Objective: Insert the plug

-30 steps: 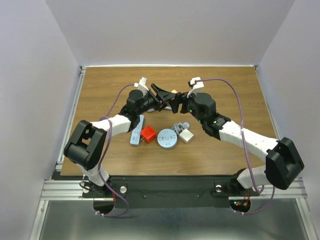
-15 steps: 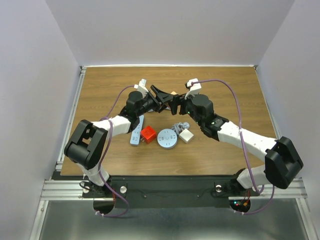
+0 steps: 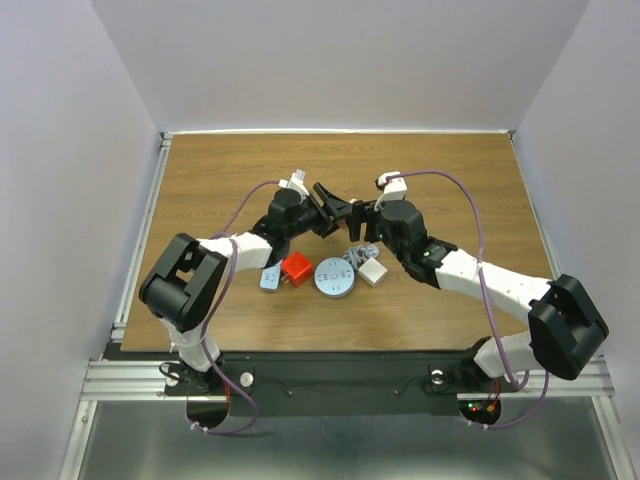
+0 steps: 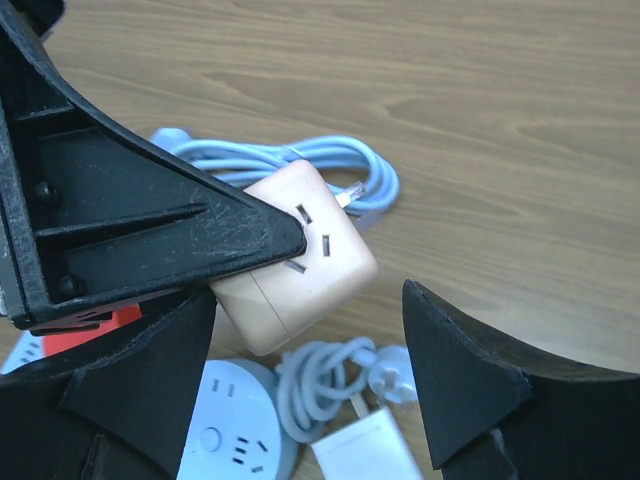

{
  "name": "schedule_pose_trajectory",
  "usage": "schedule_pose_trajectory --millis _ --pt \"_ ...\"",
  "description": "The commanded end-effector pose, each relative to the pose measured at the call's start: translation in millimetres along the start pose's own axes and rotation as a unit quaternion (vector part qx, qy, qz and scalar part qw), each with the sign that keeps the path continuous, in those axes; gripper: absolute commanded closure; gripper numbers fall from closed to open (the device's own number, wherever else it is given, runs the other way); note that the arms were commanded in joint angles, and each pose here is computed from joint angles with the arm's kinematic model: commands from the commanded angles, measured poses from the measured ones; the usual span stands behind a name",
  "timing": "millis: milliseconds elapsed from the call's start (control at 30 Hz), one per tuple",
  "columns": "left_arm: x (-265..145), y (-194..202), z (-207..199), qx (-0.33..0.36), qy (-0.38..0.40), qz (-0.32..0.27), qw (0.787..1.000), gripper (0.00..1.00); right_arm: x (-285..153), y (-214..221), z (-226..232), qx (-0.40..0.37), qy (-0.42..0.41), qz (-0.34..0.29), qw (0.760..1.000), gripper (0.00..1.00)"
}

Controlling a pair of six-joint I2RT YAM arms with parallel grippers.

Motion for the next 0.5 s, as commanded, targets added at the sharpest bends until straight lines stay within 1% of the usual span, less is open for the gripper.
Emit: schedule_pose_trajectory --millis 0,33,100,167,300,467 --pt "22 3 5 0.014 -0.013 0.000 1.000 1.00 -8 -10 -42 0.022 0.100 -0.022 0.994 0.21" --pt "29 7 -1 0.009 -0.007 0.007 1.000 1.00 -12 -10 -48 0.021 0.115 -0.021 0.993 0.20" --pt "45 8 0 0.006 -0.007 0.008 1.000 1.00 -16 -11 -53 0.022 0.124 -0.025 0.992 0.19" --pt "55 7 -3 0.003 -0.004 -0.001 1.000 1.00 -21 -9 -63 0.021 0.141 -0.023 0.990 0.18" --pt "82 5 0 -0.007 -0.004 0.000 1.000 1.00 -30 -5 -72 0.032 0.152 -0.023 0.988 0.17" --pt "100 5 2 -0.007 -0.010 -0.010 1.000 1.00 -36 -3 -81 0.038 0.155 -0.024 0.987 0.16"
Point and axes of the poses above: each gripper's point midway between its finger pads, its own x axis out along the fingers, its own z axis along the line the jaws close on, y = z × x, the point moved 1 cm from there along -x, back along the fingers, and after that the axes turned 3 degrees about -x, right-handed, at the moved point
